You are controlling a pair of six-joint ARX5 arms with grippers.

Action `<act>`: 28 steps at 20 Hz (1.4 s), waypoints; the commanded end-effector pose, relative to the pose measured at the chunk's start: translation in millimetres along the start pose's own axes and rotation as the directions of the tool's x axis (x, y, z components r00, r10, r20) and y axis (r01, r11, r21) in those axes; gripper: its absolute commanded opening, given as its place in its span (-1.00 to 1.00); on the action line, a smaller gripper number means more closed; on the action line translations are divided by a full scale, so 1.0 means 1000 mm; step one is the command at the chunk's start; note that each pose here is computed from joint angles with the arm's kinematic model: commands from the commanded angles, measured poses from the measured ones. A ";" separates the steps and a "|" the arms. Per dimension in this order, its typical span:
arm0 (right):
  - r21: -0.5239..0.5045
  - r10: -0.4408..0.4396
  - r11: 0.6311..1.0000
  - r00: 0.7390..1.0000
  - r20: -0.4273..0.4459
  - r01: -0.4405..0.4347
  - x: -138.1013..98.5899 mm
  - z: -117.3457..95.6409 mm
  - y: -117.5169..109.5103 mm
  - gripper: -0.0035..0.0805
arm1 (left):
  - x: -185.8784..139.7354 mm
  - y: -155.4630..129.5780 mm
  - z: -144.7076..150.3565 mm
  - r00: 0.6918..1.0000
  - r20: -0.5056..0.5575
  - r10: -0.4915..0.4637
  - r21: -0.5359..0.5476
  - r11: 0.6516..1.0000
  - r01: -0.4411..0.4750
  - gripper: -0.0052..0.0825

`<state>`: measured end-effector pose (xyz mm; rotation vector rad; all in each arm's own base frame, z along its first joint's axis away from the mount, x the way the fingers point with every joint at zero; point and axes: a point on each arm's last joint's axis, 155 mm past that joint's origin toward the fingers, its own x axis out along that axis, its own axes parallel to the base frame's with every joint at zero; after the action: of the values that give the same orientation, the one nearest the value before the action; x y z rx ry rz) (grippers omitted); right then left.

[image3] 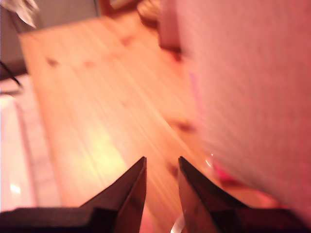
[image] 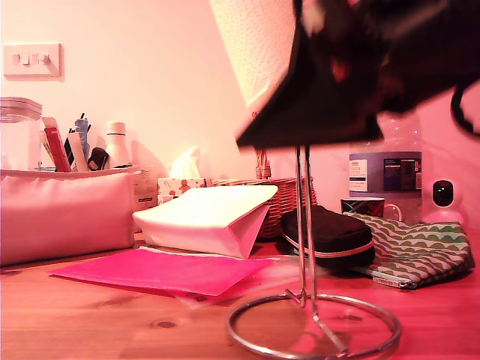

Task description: Insert the paper towel roll into the metallic stand.

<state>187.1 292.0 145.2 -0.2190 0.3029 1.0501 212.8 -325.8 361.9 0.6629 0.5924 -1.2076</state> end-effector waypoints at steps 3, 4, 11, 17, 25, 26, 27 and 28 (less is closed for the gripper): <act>0.024 0.025 0.999 1.000 0.018 -0.026 -0.018 0.004 0.011 -0.49 | 0.000 0.003 0.003 1.000 0.014 0.012 0.007 1.000 -0.012 -0.94; 0.028 0.030 0.999 0.999 0.018 -0.031 -0.024 0.004 0.013 -0.49 | 0.000 0.003 0.003 1.000 0.014 0.012 0.007 1.000 -0.012 -0.94; 0.056 0.005 0.998 0.999 0.036 -0.007 -0.055 0.009 0.011 -0.49 | 0.001 0.000 0.005 1.000 0.018 0.001 0.011 1.000 -0.001 -0.94; 0.107 -0.037 0.994 0.997 0.072 0.029 -0.083 0.014 0.006 -0.67 | 0.002 -0.008 0.007 1.000 0.021 -0.013 0.022 1.000 0.013 -0.94; 0.216 -0.228 0.956 0.968 0.109 0.201 -0.134 0.018 -0.026 -0.95 | 0.011 -0.016 0.009 0.999 0.005 -0.032 0.023 0.999 0.032 -0.94; 0.229 -0.227 0.953 0.968 0.103 0.199 -0.137 0.018 -0.026 -0.95 | 0.015 -0.018 0.009 0.999 -0.002 -0.039 0.024 0.999 0.039 -0.94; 0.235 -0.227 0.951 0.969 0.100 0.199 -0.139 0.018 -0.026 -0.95 | 0.021 -0.019 0.008 0.999 -0.014 -0.047 0.026 0.999 0.047 -0.94; 0.238 -0.227 0.951 0.969 0.095 0.199 -0.141 0.019 -0.026 -0.95 | 0.027 -0.020 0.007 0.998 -0.025 -0.054 0.026 0.998 0.055 -0.94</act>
<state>148.4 171.1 203.5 0.0009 0.2926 0.7982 197.3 -338.5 358.3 0.6875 0.5891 -1.2457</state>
